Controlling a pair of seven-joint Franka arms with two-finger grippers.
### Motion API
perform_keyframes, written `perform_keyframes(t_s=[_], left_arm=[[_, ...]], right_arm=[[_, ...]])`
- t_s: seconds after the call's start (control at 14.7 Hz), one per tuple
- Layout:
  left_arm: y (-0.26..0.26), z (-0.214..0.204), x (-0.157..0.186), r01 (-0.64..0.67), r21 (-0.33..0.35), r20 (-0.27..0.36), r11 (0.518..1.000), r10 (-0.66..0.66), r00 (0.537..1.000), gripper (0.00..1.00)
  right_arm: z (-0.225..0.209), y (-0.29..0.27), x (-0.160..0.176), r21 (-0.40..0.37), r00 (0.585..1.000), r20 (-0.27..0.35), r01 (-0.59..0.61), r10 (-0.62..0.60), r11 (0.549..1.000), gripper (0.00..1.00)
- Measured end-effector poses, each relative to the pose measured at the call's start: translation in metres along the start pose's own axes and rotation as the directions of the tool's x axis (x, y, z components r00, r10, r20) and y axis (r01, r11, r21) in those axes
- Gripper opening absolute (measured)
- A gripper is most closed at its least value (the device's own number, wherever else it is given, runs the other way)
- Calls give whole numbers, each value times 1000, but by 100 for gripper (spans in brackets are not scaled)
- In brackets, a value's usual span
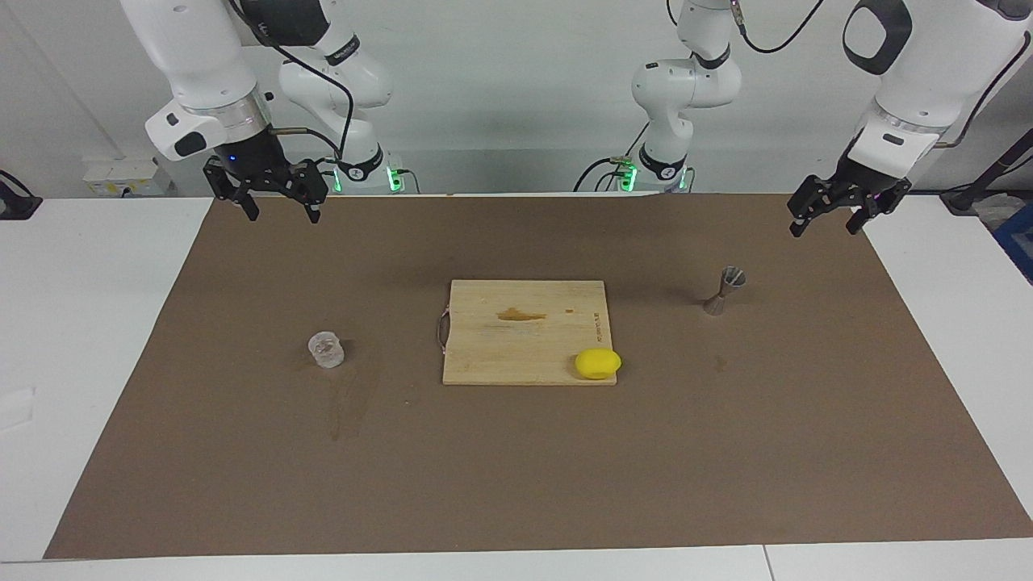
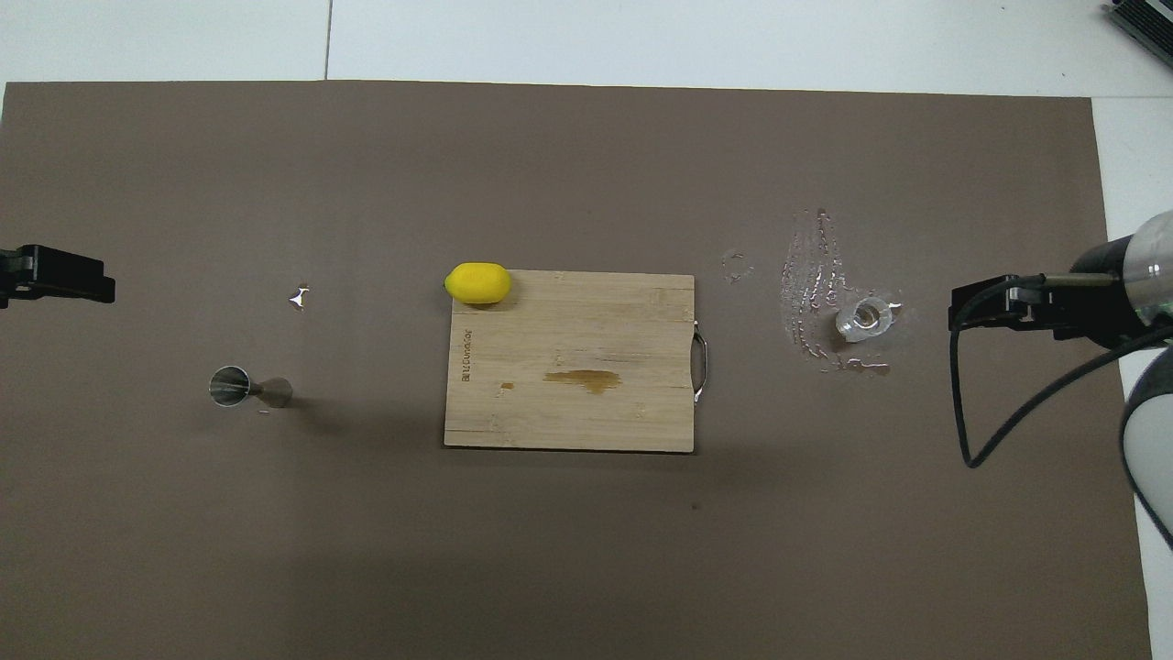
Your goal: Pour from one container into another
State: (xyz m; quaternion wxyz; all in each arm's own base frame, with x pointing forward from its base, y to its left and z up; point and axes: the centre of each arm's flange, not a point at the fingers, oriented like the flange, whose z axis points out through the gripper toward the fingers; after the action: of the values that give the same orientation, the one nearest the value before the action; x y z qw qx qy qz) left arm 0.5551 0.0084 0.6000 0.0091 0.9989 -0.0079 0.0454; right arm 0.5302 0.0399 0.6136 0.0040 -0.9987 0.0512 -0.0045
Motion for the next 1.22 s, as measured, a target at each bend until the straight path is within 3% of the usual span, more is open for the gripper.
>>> perform_keyframes(t_s=[0.41,0.95,1.22], left_arm=[[-1,35,7,2,4,-130,1000,-1,992,100],[20,107,43,-15,8,-203,1000,16,979,100],[23,116,54,4,3,-260,1000,-3,966,100]], right_arm=[[0,0,0,0,1000,0,0,0,1000,100],[0,0,0,0,1000,0,0,0,1000,100],[0,0,0,0,1000,0,0,0,1000,100]])
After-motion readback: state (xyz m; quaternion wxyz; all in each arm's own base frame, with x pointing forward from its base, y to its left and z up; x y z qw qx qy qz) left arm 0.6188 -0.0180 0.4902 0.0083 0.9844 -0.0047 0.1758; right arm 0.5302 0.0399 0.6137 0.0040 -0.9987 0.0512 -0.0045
